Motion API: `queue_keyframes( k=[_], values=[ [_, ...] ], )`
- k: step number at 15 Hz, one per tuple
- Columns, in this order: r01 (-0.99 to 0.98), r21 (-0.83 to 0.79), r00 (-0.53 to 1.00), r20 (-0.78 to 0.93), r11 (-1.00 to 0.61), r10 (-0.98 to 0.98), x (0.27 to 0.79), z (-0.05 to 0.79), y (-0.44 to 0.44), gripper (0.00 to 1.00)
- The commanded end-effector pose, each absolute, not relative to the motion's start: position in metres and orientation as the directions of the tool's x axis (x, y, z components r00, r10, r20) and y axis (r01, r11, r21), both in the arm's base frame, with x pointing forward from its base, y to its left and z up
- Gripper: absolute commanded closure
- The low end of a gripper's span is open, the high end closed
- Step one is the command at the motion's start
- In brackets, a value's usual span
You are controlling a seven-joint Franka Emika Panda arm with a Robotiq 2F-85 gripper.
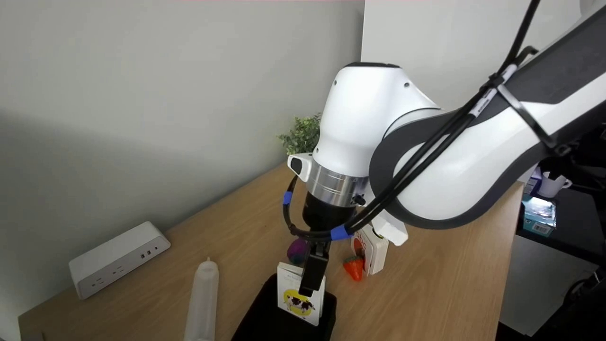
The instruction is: Pick up the two small books from the table and put them in the black bowl.
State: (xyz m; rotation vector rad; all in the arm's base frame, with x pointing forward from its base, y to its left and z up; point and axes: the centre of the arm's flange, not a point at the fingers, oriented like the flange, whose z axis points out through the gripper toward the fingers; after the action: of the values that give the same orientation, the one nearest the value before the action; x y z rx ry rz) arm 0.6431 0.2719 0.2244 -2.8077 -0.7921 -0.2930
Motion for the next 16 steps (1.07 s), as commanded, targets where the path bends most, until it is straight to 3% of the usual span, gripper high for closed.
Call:
queue_keyframes(
  k=[1,5,13,16],
  values=[
    [0.530,-0.106,0.827,0.285,-0.842,0.485,0.636,0.250,0.262,0.00],
    [0.450,-0.039,0.843,0.349,-0.892,0.410,0.635,0.277,0.243,0.00],
    [0.058,0.102,0.865,0.491,-0.993,0.101,0.618,0.307,0.186,0.00],
    [0.075,0.088,0.860,0.498,-0.993,0.109,0.641,0.306,0.176,0.00]
  ],
)
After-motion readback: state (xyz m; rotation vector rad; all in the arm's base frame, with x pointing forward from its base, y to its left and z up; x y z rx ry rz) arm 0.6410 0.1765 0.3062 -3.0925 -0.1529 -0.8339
